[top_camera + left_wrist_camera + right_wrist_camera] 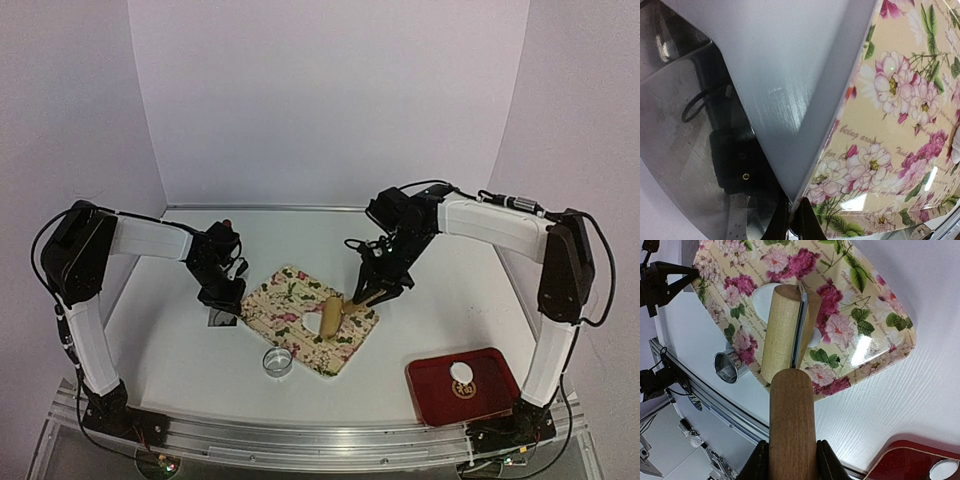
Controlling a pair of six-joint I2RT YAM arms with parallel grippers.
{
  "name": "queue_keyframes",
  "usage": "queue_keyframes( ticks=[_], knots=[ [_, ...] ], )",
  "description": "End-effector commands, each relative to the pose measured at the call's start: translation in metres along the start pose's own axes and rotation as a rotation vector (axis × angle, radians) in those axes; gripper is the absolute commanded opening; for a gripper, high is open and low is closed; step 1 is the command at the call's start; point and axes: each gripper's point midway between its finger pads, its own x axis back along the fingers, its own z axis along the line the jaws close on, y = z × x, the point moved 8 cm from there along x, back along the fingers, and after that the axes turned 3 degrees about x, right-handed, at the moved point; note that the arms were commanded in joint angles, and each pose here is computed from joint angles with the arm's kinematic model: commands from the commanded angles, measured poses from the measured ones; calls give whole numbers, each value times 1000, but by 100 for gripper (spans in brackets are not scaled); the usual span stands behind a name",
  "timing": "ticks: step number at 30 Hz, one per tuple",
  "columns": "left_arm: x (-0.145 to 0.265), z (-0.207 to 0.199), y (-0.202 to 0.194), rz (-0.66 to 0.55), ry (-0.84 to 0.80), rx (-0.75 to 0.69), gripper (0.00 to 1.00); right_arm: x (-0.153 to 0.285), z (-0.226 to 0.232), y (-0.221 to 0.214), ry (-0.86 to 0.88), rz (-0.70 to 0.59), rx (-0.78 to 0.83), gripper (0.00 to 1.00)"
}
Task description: Roll out the dumpling wrappers from the dough
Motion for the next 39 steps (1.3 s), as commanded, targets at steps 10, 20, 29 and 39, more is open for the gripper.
queue_keyframes(
  ticks=[10, 20, 29, 39],
  knots=[
    [4, 2, 2, 10, 64, -30, 0, -43, -60, 19, -158, 58, -123, 0],
    [1, 3, 4, 28, 79, -67, 0, -58, -110, 5, -281, 134, -267, 0],
    [-7, 2, -3, 52, 44, -79, 0, -119, -134, 16, -247, 201, -332, 0],
    [-10, 14, -4, 56, 57, -38, 0, -100, -155, 8, -290, 163, -400, 0]
  ],
)
